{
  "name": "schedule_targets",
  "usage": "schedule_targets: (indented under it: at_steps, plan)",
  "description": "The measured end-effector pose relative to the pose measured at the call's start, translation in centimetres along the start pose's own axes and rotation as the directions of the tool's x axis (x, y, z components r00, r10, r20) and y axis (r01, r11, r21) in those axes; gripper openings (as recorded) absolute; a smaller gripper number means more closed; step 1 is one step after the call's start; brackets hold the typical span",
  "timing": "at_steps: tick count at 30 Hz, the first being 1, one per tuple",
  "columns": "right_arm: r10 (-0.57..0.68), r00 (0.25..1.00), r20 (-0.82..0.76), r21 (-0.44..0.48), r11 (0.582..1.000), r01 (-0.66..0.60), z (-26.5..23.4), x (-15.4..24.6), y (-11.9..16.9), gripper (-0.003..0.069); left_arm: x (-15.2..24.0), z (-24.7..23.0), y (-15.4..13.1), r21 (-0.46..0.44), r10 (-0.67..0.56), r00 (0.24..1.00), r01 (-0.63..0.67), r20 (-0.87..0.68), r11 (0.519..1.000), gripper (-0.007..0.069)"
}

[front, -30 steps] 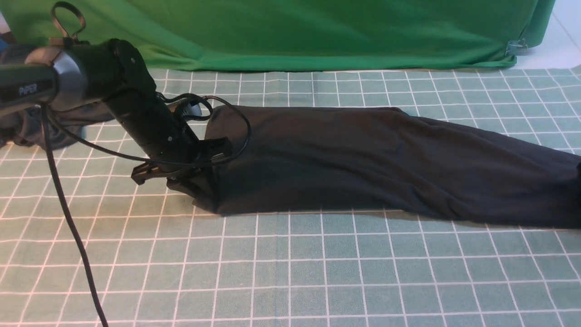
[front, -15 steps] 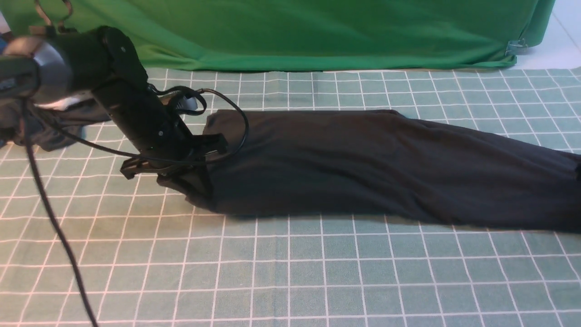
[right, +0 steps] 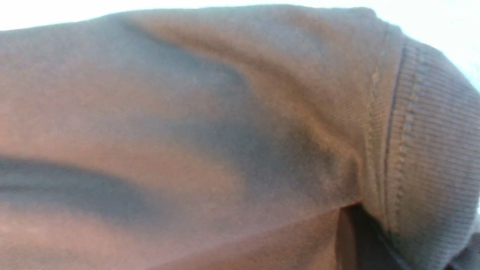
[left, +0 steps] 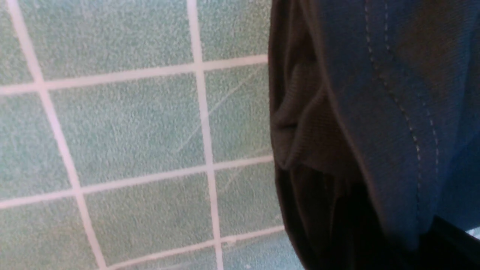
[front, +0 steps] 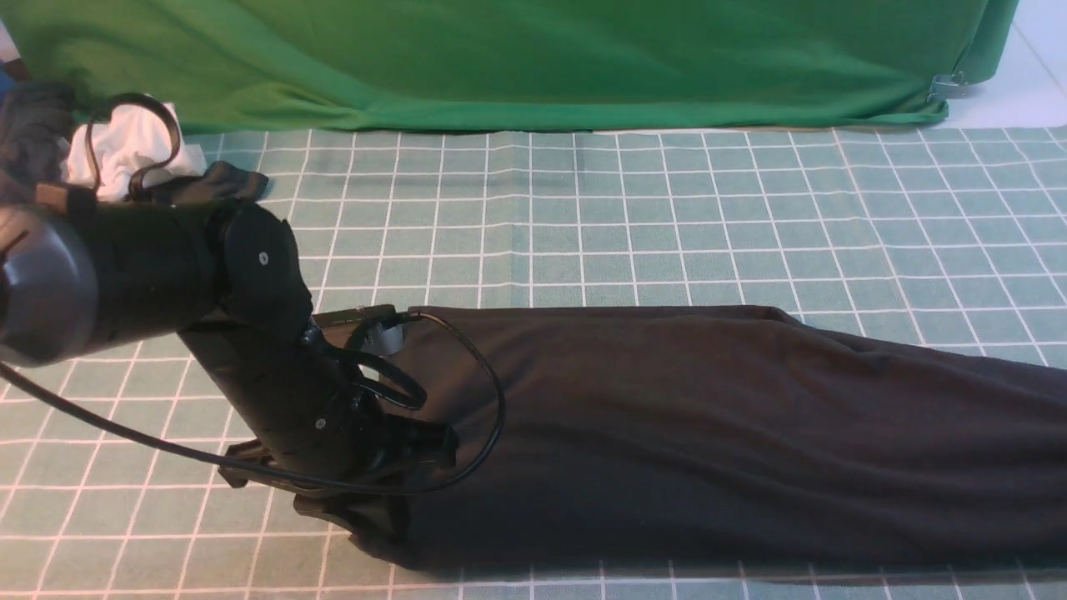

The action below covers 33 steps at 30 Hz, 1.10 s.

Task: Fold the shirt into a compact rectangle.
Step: 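Pull the folded dark garment lengthwise by its ends to straighten it flat on the table, then fold the right end of the dark garment over onto its left end with the right gripper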

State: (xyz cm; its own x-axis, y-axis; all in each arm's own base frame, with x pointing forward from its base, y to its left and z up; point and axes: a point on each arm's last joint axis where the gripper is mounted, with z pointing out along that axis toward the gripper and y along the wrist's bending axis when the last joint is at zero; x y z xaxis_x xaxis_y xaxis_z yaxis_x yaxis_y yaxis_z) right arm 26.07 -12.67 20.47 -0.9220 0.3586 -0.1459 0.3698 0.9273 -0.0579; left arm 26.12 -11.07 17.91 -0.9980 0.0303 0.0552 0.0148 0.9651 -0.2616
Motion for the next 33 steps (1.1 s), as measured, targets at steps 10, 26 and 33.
schedule_targets:
  at_steps: [10, 26, 33]
  plan:
    - [0.039, 0.996, 0.077, -0.042, 0.998, -0.036, -4.1, 0.3, 0.2, 0.0039, -0.9, -1.3, 0.1, -0.076, 0.063, 0.997, -0.060, 0.042, 0.995, 0.0248]
    - [-0.273, 0.898, 0.345, -0.423, 0.809, 0.408, -12.8, 6.1, 22.7, 0.0039, -6.9, -13.2, -2.2, -0.213, 0.202, 0.898, -0.126, 0.391, 0.969, 0.0477]
    - [-0.345, 0.863, 0.370, -0.535, 0.680, 0.501, -10.1, 12.8, 33.3, 0.0039, -8.2, -18.1, 0.6, -0.073, 0.101, 0.866, -0.074, 0.491, 0.995, 0.0395]
